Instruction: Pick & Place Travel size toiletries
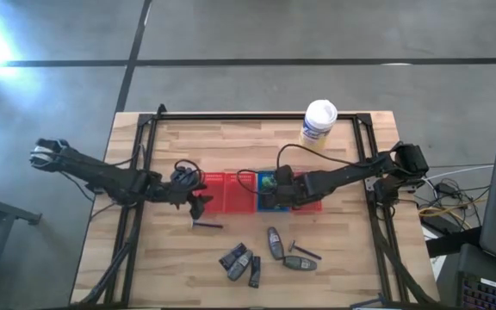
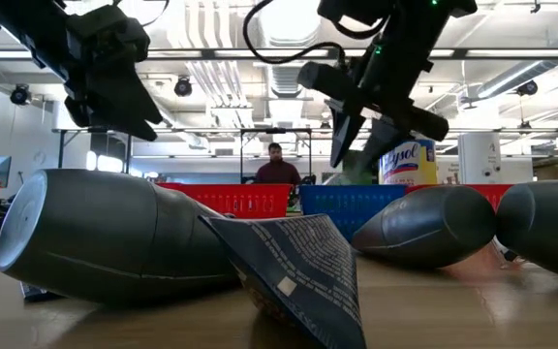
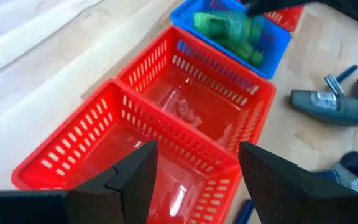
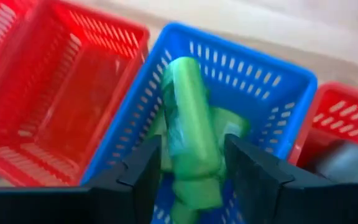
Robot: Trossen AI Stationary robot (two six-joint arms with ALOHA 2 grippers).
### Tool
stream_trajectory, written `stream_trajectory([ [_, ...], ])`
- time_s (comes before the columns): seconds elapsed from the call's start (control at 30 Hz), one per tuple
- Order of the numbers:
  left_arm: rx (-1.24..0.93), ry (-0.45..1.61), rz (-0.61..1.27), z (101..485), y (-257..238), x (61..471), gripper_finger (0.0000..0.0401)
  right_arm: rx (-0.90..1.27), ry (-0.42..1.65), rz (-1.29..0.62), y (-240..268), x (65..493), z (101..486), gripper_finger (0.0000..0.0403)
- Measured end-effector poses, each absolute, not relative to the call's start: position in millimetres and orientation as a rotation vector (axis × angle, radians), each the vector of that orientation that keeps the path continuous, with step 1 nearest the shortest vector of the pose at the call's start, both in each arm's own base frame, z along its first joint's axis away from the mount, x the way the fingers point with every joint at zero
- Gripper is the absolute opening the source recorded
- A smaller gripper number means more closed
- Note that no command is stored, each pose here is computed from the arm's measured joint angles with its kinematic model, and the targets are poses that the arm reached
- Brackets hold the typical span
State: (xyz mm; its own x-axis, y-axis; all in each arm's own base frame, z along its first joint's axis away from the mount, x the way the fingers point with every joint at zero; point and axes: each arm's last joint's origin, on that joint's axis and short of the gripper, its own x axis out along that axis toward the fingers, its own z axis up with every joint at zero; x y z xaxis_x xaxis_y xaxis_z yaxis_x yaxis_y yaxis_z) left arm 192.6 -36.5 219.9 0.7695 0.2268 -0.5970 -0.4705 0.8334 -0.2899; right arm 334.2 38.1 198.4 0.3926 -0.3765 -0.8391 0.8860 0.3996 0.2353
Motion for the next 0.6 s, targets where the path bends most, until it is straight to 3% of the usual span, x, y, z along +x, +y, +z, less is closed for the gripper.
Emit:
stream_trajectory([
  [0.6,-0.479,0.622,0.300,220,-30,196,0.0229,0.785,0.831,-0.848,62,329,198,0.0258],
])
